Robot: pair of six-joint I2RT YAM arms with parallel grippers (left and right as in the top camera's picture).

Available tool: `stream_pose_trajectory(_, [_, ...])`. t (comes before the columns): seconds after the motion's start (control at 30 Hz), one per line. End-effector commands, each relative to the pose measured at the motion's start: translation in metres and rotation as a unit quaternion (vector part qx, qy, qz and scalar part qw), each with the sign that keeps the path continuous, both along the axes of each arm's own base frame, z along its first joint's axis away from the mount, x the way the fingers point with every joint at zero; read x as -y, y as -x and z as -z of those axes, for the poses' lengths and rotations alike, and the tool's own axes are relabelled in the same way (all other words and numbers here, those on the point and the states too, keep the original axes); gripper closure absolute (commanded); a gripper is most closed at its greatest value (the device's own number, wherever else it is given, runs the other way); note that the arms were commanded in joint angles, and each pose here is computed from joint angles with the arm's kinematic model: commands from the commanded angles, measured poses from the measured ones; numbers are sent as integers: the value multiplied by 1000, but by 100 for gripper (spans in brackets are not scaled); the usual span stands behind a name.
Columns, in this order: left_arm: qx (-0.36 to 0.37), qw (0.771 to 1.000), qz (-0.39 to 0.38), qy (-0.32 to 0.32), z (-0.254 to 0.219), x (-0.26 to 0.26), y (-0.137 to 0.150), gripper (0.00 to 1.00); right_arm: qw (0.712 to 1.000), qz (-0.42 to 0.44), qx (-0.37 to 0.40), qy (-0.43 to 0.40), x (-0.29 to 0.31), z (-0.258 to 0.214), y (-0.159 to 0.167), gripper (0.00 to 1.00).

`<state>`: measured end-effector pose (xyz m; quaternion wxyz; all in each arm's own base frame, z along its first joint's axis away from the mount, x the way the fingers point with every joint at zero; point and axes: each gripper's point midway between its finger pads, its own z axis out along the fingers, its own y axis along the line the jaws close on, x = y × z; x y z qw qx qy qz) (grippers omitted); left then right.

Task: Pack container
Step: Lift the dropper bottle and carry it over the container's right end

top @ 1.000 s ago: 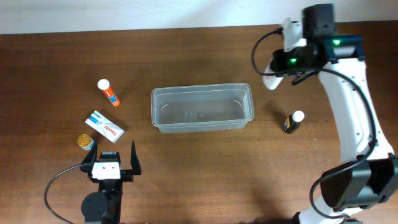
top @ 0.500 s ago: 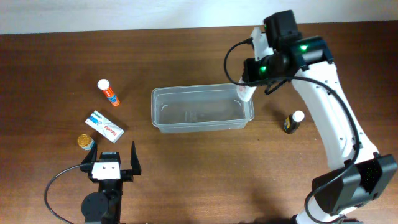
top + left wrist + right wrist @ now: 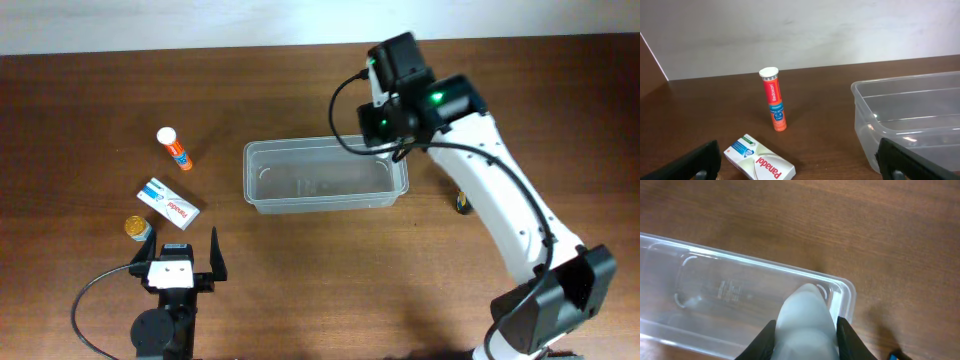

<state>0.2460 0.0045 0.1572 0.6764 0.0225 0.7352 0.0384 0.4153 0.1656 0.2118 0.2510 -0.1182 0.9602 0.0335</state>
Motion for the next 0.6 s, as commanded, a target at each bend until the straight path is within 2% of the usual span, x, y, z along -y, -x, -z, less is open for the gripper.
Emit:
stream_pose_trajectory(0.0, [1,1000,4,2,1,1,0,0,999,33,22,11,7,0,-1,75])
stream_pose_trajectory(0.57, [1,1000,4,2,1,1,0,0,993,113,25,-23,10,74,-8,75])
